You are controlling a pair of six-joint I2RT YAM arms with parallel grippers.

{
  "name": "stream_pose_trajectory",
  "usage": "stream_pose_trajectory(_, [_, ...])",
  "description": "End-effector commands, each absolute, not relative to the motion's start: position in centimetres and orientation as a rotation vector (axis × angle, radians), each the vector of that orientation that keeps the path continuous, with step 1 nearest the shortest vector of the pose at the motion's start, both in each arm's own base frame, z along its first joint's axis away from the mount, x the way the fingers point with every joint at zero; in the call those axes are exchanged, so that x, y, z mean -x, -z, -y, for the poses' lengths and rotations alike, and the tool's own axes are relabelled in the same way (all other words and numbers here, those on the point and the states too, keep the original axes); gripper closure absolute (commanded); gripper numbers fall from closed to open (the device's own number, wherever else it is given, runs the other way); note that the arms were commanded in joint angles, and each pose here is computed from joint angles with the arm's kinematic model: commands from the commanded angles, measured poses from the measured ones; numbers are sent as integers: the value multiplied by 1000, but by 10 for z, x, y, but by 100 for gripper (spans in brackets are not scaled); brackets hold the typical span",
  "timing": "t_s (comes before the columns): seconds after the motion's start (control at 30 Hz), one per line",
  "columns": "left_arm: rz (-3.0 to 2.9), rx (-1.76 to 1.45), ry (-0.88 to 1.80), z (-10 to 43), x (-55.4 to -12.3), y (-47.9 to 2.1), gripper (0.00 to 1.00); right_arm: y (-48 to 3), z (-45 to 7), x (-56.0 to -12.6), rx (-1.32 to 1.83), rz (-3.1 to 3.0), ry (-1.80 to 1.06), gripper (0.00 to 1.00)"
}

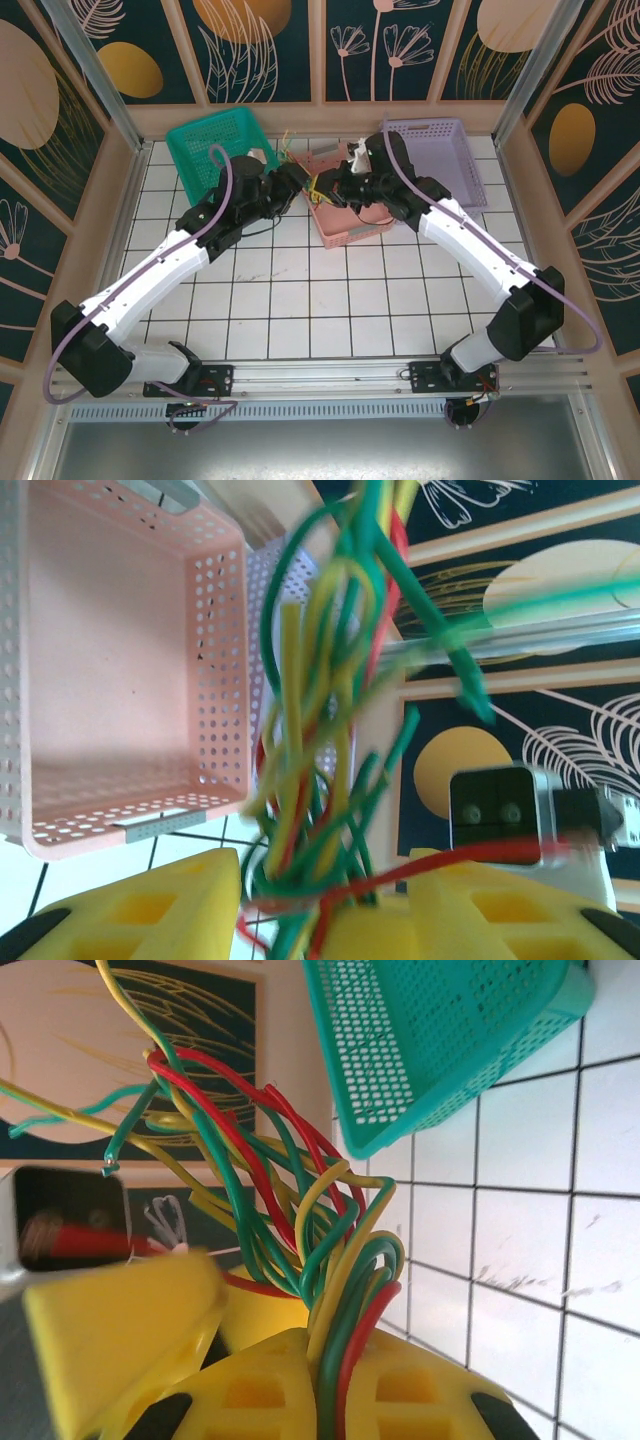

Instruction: Untangle the cables

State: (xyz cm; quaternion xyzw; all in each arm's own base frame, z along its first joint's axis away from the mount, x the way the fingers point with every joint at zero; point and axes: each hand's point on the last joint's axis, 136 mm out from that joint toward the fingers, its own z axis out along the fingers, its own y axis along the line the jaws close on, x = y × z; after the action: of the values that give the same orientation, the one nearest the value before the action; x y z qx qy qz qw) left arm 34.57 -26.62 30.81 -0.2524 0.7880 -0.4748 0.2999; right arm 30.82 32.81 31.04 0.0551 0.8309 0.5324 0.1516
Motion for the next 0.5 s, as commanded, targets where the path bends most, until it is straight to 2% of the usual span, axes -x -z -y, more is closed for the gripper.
stream_pose_trajectory(0.0, [-2084,642,1176,258,-358,-303,47,-362,-327,-294,-108,-2242,-1730,100])
stream_pose_trajectory(0.13, [-2129,566,1150,265,-360,-300,34,-366,-322,-297,-130,-2245,-1781,100])
stream_pose_trajectory(0.23, [-2121,521,1197,275,-362,-305,33,-365,-325,-294,-160,-2244,-1863,100])
stream_pose_trajectory(0.4, [-2113,524,1246,280,-361,-303,52,-361,-322,-293,-254,-2185,-2002,100])
stream_pose_trajectory(0.47, [-2108,531,1262,281,-361,-302,63,-363,-322,-292,-284,-2153,-2065,100])
